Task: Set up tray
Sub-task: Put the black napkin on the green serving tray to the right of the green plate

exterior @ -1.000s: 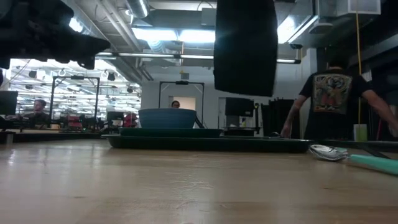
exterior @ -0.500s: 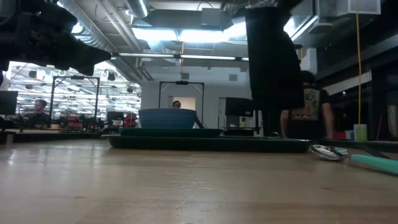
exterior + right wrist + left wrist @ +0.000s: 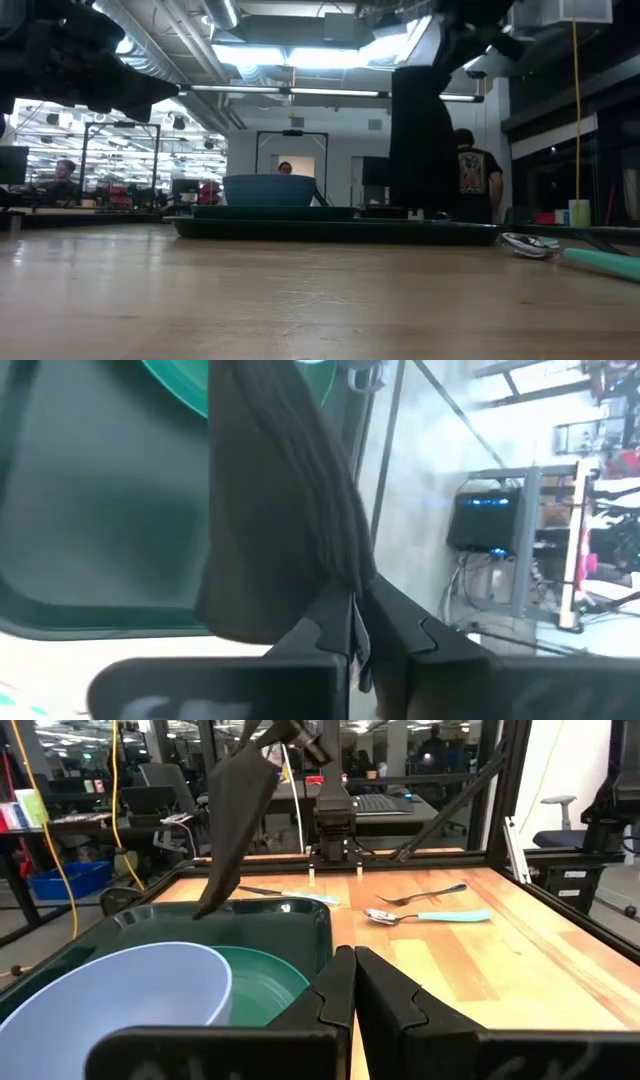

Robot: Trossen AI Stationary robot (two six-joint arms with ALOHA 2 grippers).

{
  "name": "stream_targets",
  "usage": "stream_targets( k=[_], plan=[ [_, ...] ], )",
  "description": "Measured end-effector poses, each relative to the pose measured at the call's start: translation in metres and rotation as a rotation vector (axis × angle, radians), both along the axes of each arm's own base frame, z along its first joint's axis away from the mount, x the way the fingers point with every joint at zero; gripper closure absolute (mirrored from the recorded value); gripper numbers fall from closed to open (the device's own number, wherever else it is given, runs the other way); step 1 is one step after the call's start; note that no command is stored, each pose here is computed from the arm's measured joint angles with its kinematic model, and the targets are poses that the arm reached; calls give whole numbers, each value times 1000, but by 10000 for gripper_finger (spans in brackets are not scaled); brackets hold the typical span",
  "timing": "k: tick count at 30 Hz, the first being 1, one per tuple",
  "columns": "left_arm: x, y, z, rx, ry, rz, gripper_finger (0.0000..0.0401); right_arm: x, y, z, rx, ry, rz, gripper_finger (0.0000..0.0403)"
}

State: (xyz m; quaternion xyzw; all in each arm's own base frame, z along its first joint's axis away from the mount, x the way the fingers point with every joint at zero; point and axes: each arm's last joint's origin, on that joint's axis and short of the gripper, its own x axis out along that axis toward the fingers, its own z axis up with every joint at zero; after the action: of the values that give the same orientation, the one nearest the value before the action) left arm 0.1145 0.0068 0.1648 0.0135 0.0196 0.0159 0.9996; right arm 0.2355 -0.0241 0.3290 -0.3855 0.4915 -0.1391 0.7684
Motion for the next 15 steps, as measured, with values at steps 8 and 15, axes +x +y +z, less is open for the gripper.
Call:
stream_targets(
  k=[8, 15],
  plan=[
    [0, 4, 1, 21, -5, 129, 398, 3, -29, -1, -61, -8, 12, 386],
    [0, 4, 1, 36, -3, 152, 398, 4, -50, 4, -66, -37, 65, 386]
  ],
)
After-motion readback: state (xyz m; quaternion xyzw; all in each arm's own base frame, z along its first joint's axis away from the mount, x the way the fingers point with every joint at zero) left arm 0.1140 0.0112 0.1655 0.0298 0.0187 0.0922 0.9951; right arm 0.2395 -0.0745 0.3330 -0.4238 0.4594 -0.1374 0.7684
